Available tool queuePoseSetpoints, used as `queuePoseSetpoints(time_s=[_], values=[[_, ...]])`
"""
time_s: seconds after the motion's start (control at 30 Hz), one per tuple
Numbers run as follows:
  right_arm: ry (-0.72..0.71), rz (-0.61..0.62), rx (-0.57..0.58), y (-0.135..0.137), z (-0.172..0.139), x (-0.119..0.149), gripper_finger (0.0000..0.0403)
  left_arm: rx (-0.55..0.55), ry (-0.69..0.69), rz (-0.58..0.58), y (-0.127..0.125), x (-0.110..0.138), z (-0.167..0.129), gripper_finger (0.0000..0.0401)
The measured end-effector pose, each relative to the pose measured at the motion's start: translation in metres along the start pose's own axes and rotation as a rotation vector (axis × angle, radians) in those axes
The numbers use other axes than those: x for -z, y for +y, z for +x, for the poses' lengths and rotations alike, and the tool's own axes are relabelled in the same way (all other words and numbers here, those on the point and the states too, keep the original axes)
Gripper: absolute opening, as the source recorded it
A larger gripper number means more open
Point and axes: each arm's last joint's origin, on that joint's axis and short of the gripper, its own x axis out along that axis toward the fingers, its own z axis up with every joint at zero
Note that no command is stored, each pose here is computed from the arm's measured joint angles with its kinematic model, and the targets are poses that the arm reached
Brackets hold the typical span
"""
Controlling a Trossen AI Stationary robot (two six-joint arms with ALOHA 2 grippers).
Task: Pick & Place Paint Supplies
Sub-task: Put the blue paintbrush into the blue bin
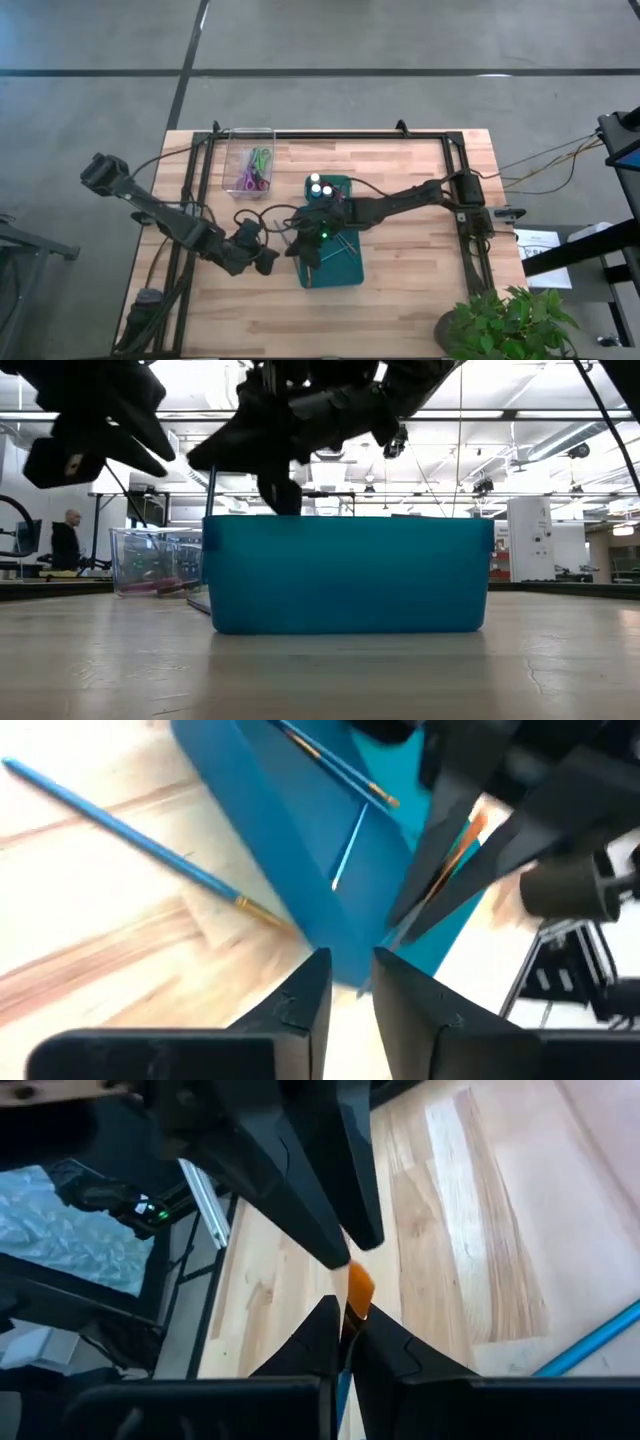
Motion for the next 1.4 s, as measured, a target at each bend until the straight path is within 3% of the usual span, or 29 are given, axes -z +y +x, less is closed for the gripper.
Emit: queuePoseSetpoints(time_s=[0.3, 0.57, 0.7, 0.93, 1.4], values=[[0.052, 0.029, 0.093, 0.022, -0.042, -0.006, 0.0009, -0.043, 0.084, 0.034, 0.008, 0.002, -0.011, 0.009], [-0.125, 0.111, 0.138, 0.033, -0.088, -0.016, 0.0008, -0.074, 0.086, 0.048, 0.013, 0.003, -0.009, 0.009], [-0.018, 0.197, 0.253, 0.012, -0.094, 0.01, 0.0008, -0.075, 0.086, 0.049, 0.013, 0.003, -0.009, 0.009], [0.078, 0.242, 0.32, -0.017, -0.085, 0.051, 0.0012, -0.071, 0.083, 0.046, 0.012, 0.003, -0.009, 0.009], [-0.034, 0.219, 0.307, -0.001, -0.101, 0.037, 0.0135, -0.066, 0.08, 0.04, 0.012, 0.003, -0.009, 0.009]])
